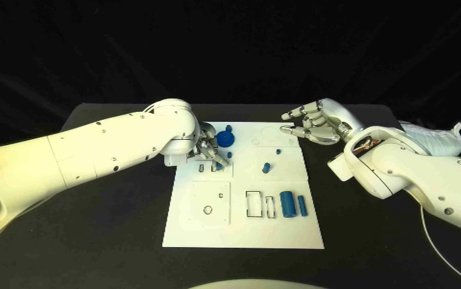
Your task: Assemble the parts on the task board
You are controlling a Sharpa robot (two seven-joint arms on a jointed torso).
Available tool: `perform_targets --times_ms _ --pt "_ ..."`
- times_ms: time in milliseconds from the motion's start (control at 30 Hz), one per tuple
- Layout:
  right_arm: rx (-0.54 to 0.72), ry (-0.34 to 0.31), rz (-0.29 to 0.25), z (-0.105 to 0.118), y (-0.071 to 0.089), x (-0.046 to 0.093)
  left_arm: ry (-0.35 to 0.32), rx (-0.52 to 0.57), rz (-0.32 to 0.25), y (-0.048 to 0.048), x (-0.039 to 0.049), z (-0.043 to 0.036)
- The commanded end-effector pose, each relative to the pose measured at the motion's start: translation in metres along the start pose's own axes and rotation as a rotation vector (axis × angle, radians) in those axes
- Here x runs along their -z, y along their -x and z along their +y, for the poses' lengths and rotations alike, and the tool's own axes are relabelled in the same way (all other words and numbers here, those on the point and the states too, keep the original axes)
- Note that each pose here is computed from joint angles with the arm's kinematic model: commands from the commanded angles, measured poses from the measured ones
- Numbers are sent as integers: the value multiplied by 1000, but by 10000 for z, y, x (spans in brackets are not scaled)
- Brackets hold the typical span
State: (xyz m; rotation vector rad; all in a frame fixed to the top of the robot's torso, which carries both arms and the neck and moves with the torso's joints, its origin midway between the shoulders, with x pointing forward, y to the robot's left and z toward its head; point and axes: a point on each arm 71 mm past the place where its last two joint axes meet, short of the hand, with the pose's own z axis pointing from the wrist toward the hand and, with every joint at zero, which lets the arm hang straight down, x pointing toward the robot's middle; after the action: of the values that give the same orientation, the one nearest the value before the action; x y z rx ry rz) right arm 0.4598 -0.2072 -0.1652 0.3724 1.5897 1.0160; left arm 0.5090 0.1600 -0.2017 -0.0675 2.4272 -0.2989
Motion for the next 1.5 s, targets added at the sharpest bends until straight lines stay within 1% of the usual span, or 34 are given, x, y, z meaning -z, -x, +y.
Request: perform_targets --times_ms 33,400,633,933,1067,1300,1400,1500 --pt "8 5 21 8 -25 1 -4 -5 32 -39 -15 -15" --pt "8 6 23 7 -28 2 -11 5 55 -62 -10 -11" --pt "8 5 24 4 -29 4 -7 10 57 -61 -6 18" --pt "6 4 27 0 -36 0 -6 16 51 -55 -5 32" --pt "4 4 28 -3 -41 -1 -10 34 31 -42 -3 38" --pt "1 3 29 -7 -41 0 -36 110 -15 -20 29 63" --pt "0 2 29 -10 -40 0 -46 144 -49 -7 57 88" --pt "0 2 28 -13 -36 2 -52 173 -84 -17 86 118"
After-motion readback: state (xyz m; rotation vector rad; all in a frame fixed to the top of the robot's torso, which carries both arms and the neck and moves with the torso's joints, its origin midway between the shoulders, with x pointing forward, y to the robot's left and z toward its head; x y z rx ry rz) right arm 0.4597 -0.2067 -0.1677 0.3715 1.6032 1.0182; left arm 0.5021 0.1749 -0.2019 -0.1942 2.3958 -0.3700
